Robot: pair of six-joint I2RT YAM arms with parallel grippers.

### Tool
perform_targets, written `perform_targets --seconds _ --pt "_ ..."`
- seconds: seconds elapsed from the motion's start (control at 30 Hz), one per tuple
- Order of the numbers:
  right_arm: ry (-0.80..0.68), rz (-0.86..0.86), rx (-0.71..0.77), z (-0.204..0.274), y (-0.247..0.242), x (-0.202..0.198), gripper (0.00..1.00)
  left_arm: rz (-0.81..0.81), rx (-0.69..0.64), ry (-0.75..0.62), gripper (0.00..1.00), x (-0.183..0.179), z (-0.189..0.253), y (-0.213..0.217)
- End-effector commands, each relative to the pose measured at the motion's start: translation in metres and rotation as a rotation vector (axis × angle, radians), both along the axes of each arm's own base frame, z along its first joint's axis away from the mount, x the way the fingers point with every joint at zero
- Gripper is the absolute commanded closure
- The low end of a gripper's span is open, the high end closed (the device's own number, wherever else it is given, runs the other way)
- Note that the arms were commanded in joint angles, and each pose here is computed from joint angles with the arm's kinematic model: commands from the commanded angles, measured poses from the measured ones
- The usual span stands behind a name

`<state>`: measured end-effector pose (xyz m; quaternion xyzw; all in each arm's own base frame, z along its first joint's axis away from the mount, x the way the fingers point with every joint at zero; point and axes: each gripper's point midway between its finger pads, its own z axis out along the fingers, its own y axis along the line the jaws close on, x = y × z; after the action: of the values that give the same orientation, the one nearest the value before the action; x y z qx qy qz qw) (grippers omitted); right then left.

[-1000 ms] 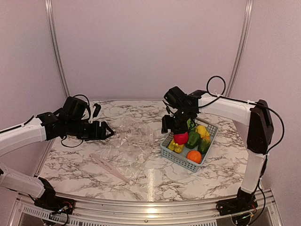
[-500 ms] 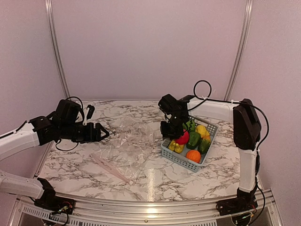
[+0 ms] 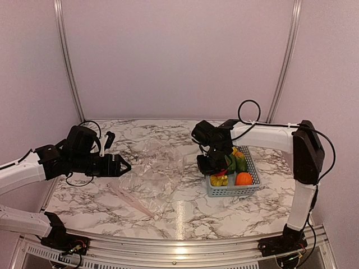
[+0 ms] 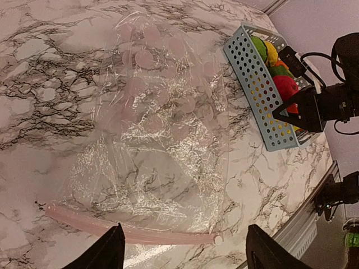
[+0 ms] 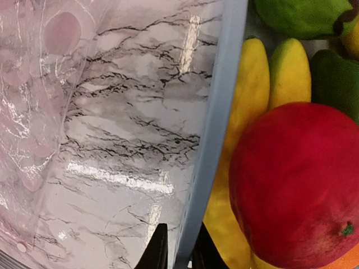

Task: Place the food in the zip-top bag and seal the zipper
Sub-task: Adjust the bin at the center of the board, then pick up the zipper food storage bag at the center of the board.

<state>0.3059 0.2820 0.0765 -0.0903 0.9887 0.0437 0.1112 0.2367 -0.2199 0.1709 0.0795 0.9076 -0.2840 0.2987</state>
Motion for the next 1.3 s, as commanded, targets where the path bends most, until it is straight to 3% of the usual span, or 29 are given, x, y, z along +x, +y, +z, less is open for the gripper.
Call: perform_targets --seconds 0.0,0.23,0.37,0.43,0.57,0.8,1.03,1.27 --pt "-0.038 0.062 -0.004 0.012 -0.007 -0.014 0.84 -0.117 0.076 -0.041 0.24 -0.013 0.001 -0.005" --pt "-0.162 0.185 0.178 0.075 0.028 -0.007 0.63 -0.284 0.27 -0.136 0.3 -0.022 0.0 -0.002" --pt "-0.203 0.237 0.309 0.117 0.045 -0.014 0.57 -0.407 0.447 -0.189 0.3 -0.024 -0.01 0.003" --pt "-0.237 0.235 0.342 0.132 0.045 -0.014 0.56 -0.547 0.531 -0.201 0.26 -0.035 -0.024 0.004" --pt "-0.278 0.242 0.37 0.145 0.04 -0.018 0.54 -0.601 0.615 -0.301 0.25 -0.03 -0.029 0.002" --pt "-0.279 0.288 0.357 0.141 0.034 -0.026 0.48 -0.791 0.967 -0.371 0.23 -0.03 -0.07 0.007" --pt "-0.272 0.294 0.367 0.141 0.033 -0.028 0.49 -0.824 1.127 -0.496 0.24 -0.013 -0.091 -0.004" --pt "-0.265 0.283 0.371 0.139 0.027 -0.021 0.49 -0.903 1.146 -0.503 0.29 -0.01 -0.114 -0.02"
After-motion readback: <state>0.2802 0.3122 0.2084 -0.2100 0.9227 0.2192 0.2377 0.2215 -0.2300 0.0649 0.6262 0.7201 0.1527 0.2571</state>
